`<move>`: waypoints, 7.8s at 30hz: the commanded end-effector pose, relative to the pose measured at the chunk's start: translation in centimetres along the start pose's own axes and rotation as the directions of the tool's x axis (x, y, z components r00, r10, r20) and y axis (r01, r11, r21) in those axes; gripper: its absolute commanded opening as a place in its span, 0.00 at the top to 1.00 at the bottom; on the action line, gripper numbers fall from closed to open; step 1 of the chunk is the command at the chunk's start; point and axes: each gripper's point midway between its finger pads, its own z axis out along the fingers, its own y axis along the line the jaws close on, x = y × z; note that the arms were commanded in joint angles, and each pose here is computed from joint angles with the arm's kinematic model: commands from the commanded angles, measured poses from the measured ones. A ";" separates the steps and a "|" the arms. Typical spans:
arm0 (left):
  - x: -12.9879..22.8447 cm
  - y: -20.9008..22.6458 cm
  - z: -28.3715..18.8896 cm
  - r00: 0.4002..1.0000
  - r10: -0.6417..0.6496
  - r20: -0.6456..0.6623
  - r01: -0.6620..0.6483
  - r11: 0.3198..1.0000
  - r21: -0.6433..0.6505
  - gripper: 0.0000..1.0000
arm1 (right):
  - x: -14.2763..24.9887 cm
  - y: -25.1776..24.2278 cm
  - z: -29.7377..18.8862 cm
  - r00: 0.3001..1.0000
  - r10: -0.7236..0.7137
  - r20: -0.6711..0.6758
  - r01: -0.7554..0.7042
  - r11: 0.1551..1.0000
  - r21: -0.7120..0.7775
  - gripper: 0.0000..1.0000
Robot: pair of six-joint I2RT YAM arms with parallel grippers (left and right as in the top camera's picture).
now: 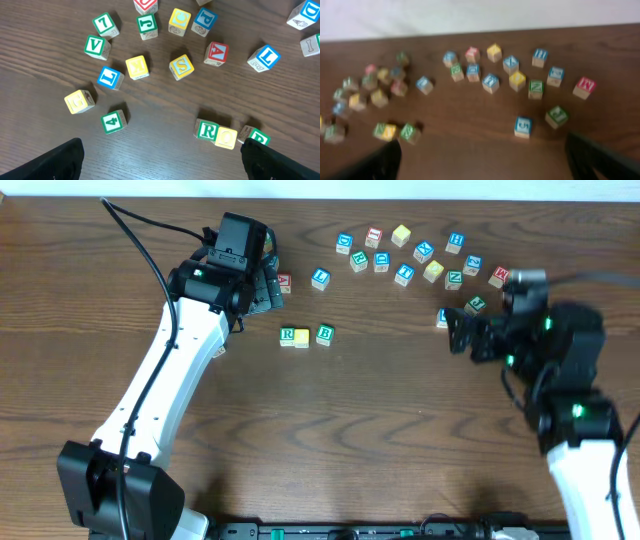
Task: Spell out ROBOT
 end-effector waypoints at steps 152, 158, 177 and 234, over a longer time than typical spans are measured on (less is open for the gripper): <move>-0.5 0.2 -0.5 1.000 -0.025 0.017 0.025 1.000 -0.002 0.00 | 7.3 -7.6 28.5 0.831 0.400 -0.387 -0.216 0.873 0.437 0.42; -0.5 0.2 -0.5 1.000 -0.026 0.017 0.026 1.000 -0.003 0.00 | 9.2 -8.1 28.5 0.812 0.426 -0.400 -0.220 0.857 0.466 0.42; -0.5 0.2 -0.5 1.000 -0.026 0.017 0.026 1.000 -0.003 0.00 | 8.4 -10.1 29.8 0.861 0.410 -0.303 -0.236 0.847 0.476 0.46; -0.5 0.2 -0.5 1.000 -0.026 0.017 0.026 1.000 -0.003 0.00 | 12.7 8.7 21.3 0.725 0.112 -0.680 -0.035 0.992 0.125 0.82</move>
